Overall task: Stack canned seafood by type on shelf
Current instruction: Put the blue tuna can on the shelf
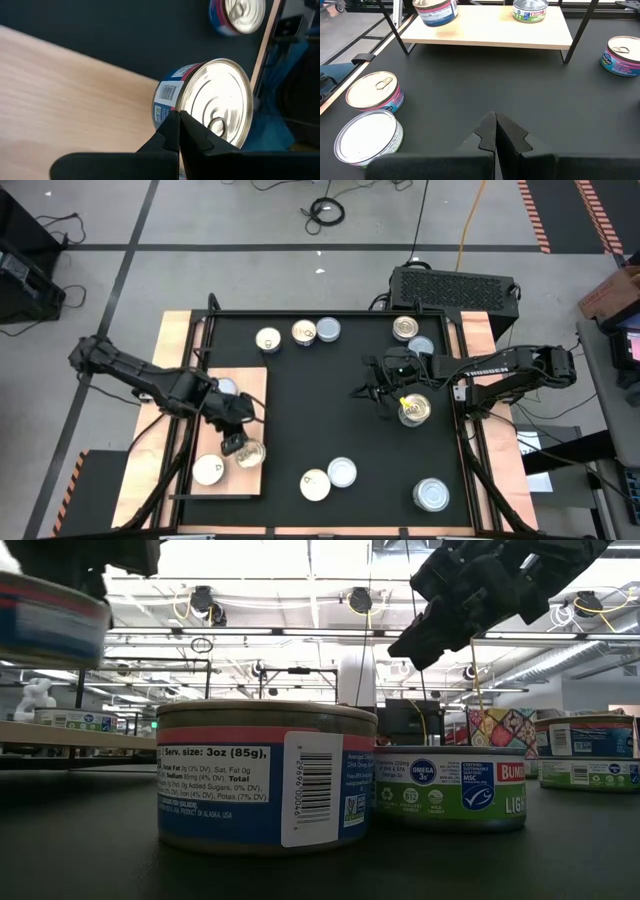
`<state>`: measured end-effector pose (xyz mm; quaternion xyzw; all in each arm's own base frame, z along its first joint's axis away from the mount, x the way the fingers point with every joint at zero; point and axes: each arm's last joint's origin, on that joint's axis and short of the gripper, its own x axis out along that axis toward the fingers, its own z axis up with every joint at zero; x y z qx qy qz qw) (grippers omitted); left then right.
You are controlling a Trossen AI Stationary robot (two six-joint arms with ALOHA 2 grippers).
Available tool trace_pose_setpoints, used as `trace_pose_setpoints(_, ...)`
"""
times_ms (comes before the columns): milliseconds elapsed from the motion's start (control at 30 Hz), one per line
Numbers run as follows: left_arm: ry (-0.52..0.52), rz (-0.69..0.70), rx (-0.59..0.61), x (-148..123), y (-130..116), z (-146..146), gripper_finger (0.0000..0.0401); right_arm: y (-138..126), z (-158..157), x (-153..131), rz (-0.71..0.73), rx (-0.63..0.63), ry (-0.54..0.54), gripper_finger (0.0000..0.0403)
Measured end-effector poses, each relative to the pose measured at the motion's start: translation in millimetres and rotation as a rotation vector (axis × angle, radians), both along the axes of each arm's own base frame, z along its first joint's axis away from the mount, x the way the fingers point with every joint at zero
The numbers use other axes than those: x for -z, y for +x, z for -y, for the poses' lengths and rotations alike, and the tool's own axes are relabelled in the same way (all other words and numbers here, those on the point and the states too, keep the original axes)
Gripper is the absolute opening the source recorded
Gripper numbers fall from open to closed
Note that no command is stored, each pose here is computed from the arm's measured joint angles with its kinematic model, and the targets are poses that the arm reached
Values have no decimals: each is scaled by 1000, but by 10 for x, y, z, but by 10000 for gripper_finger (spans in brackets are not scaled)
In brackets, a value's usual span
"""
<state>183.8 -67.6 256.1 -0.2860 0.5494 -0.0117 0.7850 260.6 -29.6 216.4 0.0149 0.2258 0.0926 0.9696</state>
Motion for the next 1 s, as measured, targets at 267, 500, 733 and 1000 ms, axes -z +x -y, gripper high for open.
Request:
trace_pose_setpoints(267,-34,27,49,167,-24,159,0,13,1,-26,31,0,-5,0)
trace_pose_setpoints(500,-36,-39,51,306,-62,220,0,23,2,-49,57,-1,-8,0)
trace_pose_setpoints(733,-45,-55,64,349,-89,248,0,27,4,-57,66,-1,-11,0)
trace_pose_setpoints(1000,-48,-46,68,353,-82,250,0,36,5,-78,91,-3,-20,0)
